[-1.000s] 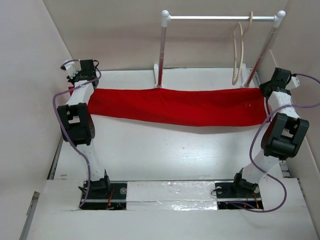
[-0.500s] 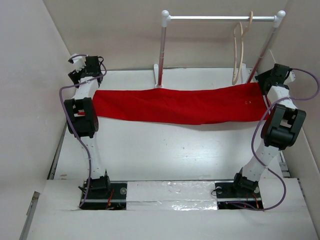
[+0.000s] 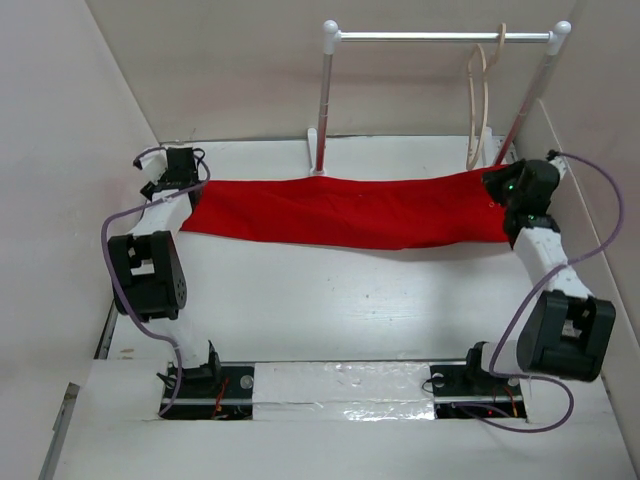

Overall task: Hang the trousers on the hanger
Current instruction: Fold the trousers at the center of the board.

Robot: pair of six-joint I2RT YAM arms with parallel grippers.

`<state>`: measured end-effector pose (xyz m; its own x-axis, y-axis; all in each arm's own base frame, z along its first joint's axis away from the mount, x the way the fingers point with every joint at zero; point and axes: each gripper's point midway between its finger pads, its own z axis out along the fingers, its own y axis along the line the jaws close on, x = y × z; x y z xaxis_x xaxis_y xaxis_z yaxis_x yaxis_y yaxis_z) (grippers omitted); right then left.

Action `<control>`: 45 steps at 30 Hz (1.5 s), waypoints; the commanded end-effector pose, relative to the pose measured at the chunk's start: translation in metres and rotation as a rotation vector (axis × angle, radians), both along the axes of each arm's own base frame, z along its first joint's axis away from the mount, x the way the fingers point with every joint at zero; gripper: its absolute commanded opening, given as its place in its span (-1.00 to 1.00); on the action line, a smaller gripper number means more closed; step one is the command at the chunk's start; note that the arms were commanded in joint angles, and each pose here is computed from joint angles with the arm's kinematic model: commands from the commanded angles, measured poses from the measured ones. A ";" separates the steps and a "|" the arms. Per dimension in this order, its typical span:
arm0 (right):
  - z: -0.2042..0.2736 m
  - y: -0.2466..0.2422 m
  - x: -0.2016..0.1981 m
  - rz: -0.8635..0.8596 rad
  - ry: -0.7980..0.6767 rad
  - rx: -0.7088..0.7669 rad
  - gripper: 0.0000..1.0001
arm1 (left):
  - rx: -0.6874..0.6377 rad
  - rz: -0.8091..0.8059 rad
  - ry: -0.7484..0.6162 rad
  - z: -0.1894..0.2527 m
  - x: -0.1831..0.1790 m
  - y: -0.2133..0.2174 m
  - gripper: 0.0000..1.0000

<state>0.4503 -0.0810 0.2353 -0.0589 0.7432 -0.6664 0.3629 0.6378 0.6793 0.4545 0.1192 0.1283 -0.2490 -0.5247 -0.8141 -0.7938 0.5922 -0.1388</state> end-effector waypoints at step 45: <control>-0.143 0.059 -0.103 0.148 0.148 0.075 -1.00 | -0.184 0.122 0.175 -0.080 -0.082 0.005 -1.00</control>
<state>0.3577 -0.0055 0.0881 -0.3094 0.7990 -0.5156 0.3558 0.6001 0.7164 0.4068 0.0885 0.0275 -0.3109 -0.7563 -0.5756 -0.8324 0.5090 -0.2193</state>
